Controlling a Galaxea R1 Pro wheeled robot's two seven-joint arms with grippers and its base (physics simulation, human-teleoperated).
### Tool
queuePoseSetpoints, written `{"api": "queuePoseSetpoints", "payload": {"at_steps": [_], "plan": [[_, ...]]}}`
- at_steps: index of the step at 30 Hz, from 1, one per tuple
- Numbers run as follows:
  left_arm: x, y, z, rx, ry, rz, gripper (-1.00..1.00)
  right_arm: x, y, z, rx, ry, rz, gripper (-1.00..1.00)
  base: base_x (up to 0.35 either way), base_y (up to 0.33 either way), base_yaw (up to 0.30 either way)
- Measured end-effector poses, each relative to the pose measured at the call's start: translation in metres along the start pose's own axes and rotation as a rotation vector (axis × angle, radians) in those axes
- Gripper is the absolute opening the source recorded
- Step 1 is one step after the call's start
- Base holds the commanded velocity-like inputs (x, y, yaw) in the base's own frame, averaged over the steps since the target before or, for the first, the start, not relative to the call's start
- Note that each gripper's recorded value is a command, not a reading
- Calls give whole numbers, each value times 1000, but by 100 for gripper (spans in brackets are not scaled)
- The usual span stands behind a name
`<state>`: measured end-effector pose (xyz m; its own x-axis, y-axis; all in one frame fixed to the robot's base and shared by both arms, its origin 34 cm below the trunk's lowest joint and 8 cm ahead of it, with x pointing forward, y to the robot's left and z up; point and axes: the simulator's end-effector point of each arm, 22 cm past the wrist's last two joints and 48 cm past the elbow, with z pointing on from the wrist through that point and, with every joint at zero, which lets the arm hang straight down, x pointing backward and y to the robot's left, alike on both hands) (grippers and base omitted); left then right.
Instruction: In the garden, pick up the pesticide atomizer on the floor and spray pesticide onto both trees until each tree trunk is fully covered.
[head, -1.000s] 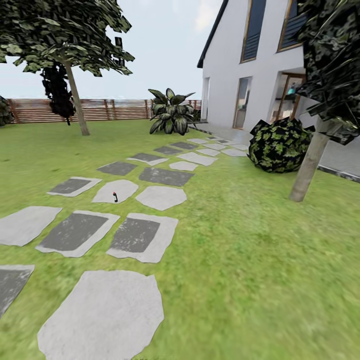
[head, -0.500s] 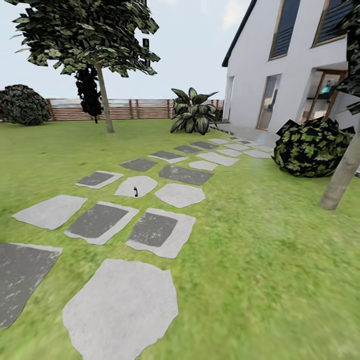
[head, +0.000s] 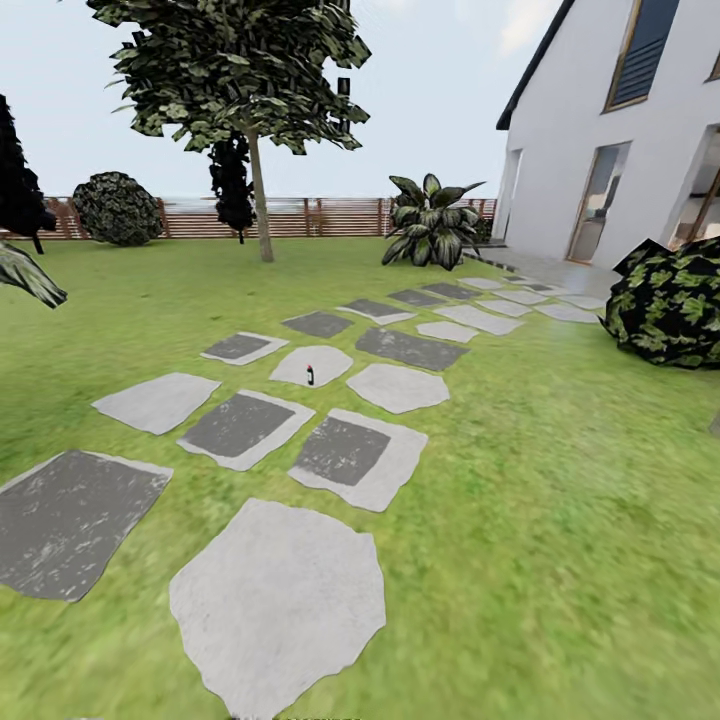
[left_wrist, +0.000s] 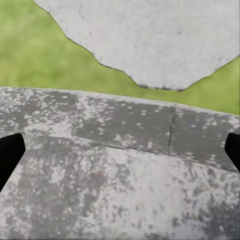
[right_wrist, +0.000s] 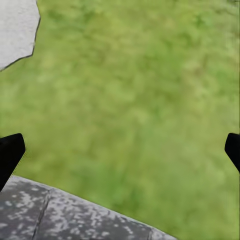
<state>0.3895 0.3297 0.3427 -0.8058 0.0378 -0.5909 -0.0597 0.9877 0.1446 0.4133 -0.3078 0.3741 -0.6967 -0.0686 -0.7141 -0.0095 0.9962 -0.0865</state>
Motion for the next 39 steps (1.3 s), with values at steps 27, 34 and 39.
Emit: {"api": "queuePoseSetpoints", "payload": {"at_steps": [27,34,39], "plan": [[31,2,28,-20,1,-24,100,36,4,22,-1,3,-2,100,0,0,278],[33,3,28,-21,6,-23,100,37,4,22,0,6,0,100,61,252,255],[34,2,28,-20,9,-23,100,36,5,23,-6,3,-2,100,151,319,38]]}}
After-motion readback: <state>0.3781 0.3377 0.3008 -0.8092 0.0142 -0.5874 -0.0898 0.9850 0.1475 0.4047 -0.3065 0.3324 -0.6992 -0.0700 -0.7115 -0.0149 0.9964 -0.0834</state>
